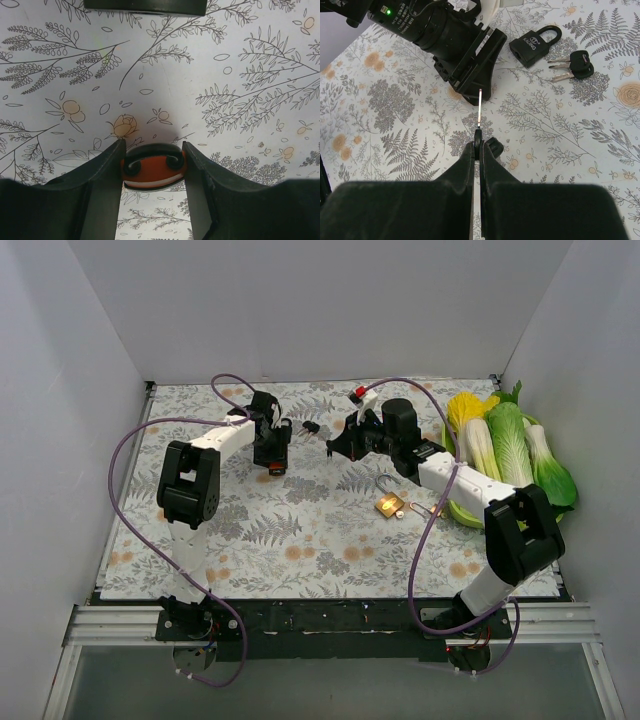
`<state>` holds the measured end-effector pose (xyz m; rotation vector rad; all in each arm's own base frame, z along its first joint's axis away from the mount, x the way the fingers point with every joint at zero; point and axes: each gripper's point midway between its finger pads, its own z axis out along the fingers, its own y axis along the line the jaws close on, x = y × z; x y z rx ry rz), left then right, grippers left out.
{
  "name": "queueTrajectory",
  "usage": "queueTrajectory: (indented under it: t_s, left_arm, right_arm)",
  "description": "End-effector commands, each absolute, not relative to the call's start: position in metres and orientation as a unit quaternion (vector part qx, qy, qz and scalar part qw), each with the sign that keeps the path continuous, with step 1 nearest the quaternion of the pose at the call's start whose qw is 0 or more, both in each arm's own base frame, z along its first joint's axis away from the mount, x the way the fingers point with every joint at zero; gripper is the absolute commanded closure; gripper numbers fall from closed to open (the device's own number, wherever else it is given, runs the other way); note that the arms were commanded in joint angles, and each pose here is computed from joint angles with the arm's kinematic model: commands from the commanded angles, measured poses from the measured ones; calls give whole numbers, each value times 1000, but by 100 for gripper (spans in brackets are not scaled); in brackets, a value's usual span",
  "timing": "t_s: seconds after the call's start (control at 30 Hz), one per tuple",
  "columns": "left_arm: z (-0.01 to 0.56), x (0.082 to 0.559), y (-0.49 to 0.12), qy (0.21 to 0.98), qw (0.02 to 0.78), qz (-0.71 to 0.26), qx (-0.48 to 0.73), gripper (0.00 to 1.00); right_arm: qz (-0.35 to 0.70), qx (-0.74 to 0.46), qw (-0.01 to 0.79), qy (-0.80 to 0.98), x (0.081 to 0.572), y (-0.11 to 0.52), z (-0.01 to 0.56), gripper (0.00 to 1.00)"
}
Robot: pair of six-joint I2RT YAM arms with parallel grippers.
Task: Lock with the key
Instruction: Place the lock at the center of the board, then place the key at the center of the board.
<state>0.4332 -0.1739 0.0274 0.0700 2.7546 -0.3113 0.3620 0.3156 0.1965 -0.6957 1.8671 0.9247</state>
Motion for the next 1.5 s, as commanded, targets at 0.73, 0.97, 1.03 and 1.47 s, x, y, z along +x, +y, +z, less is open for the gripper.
queueTrajectory:
  t_s: [0.73, 0.97, 1.03, 1.47]
  left_arm:
    - [102, 439, -166, 959, 235, -157, 13, 2]
    - [146, 434, -149, 939, 284, -187, 46, 2]
    - [154, 431, -143, 935, 284, -206, 43, 2]
    - [154, 420, -119, 935, 275, -225, 3, 2]
  right_arm:
    - [397, -252, 497, 730, 392, 331, 220, 99]
    - [404, -241, 466, 749, 415, 347, 178, 99]
    - [408, -241, 460, 751, 418, 352, 170, 99]
    - [397, -260, 412, 778, 430, 370, 99, 99]
